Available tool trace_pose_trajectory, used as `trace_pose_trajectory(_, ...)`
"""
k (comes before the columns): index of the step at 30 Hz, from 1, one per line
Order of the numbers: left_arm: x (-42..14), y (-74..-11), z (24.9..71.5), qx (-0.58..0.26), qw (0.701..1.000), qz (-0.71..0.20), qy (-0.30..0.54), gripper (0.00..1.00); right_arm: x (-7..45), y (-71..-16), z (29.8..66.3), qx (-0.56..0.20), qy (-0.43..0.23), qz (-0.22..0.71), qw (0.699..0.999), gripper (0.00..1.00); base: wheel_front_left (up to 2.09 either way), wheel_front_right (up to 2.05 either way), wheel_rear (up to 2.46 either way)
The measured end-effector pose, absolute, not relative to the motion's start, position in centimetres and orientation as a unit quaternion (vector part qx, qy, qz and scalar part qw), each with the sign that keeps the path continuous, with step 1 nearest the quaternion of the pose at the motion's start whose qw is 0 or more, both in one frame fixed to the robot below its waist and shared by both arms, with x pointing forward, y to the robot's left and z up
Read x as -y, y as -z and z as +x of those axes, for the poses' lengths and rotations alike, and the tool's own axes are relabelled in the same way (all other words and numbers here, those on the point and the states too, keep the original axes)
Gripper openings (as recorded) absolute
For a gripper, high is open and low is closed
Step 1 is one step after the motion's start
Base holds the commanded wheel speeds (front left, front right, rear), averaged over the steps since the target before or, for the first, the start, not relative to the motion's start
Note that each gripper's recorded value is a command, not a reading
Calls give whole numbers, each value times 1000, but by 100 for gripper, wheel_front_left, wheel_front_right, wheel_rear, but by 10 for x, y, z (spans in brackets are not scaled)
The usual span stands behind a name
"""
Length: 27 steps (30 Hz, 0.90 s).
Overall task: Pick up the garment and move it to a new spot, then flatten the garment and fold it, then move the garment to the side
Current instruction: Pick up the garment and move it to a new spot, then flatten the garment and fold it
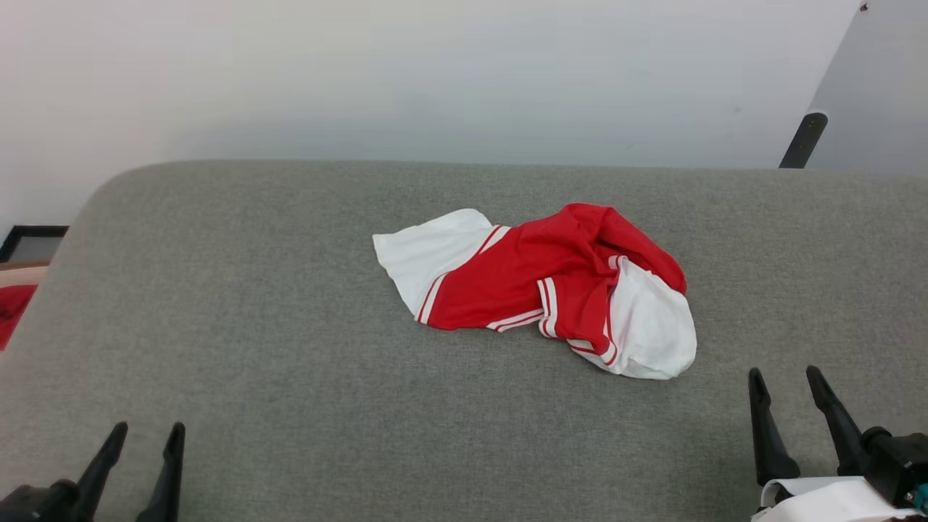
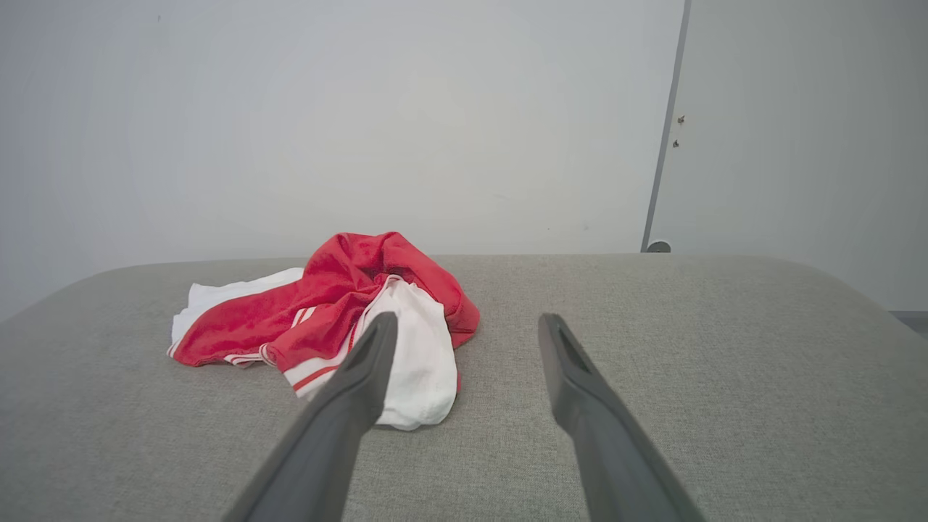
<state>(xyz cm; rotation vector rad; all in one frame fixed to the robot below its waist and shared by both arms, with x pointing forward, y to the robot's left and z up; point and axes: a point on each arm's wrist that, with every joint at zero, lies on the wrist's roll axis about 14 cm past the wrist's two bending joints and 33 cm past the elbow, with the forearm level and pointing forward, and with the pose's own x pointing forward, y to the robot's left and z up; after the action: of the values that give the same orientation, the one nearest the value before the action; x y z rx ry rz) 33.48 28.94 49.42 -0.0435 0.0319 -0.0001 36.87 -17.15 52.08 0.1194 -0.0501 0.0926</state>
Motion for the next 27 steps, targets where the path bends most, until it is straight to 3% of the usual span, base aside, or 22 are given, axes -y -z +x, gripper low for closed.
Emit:
trace_pose_trajectory(13, -287, -493, 336, -15, 999, -29, -1, 100, 163, -513, 375, 10, -58, 59, 997, 100, 0, 0, 0)
trace_pose_trajectory(17, -286, -491, 335, -16, 999, -39, -7, 100, 150, -500, 379, -32, -77, 45, 995, 100, 0, 0, 0)
trace_pose_trajectory(27, -286, -473, 346, -42, 997, -61, -16, 100, 128, -492, 429, -183, -149, -23, 972, 100, 0, 0, 0)
